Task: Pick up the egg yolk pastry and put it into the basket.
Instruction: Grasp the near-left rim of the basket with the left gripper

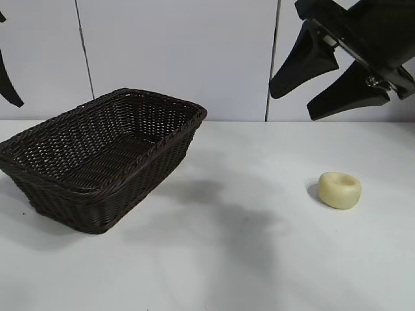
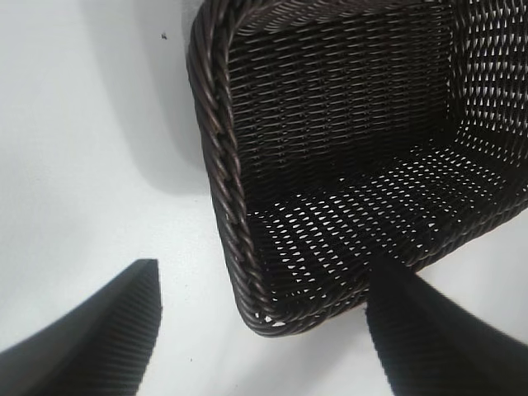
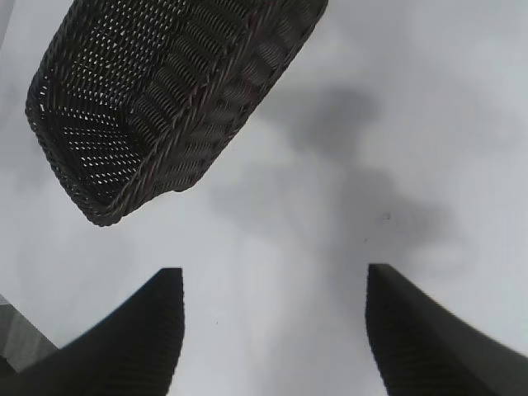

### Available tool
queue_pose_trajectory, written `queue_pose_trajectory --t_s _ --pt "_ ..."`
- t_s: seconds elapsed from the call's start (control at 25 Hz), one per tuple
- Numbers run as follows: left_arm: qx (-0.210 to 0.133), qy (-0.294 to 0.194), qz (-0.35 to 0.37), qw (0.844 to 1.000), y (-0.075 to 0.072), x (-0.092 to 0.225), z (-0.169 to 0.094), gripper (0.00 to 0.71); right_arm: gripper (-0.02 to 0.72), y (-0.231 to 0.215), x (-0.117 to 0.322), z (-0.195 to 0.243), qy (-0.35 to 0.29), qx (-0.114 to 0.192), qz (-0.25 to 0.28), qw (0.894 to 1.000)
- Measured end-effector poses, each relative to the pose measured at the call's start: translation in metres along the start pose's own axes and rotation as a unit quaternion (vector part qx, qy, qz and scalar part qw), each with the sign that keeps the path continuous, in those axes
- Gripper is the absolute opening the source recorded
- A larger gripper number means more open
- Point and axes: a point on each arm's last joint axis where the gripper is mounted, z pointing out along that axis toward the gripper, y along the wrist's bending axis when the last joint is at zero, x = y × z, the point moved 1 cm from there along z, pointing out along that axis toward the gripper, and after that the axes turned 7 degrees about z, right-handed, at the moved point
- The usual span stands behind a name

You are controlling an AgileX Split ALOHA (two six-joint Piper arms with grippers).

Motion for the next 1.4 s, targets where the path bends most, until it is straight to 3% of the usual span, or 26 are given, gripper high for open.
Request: queue_pose_trajectory --t_s 0.2,0.68,0.96,1.28,1.4 --pt "-0.005 0.002 -0.002 1.0 0.0 -0.001 0.005 0.512 0.462 0.0 0.0 0.0 0.0 0.0 0.0 1.0" --pt "-0.069 0.033 -0.022 0.997 0.013 -0.013 0.075 0.512 0.462 0.0 0.0 0.0 0.0 0.0 0.0 1.0" --pt "-0.088 0.033 -0.031 0.995 0.022 -0.017 0.108 0.512 0.462 0.0 -0.001 0.0 -0.004 0.001 0.0 1.0" --pt "-0.094 0.034 -0.033 0.994 0.025 -0.018 0.117 0.506 0.462 0.0 -0.001 0.0 -0.005 0.002 0.0 1.0" --pt "-0.094 0.034 -0.033 0.994 0.025 -0.018 0.117 0.43 0.462 0.0 -0.001 0.0 -0.006 0.002 0.0 1.0"
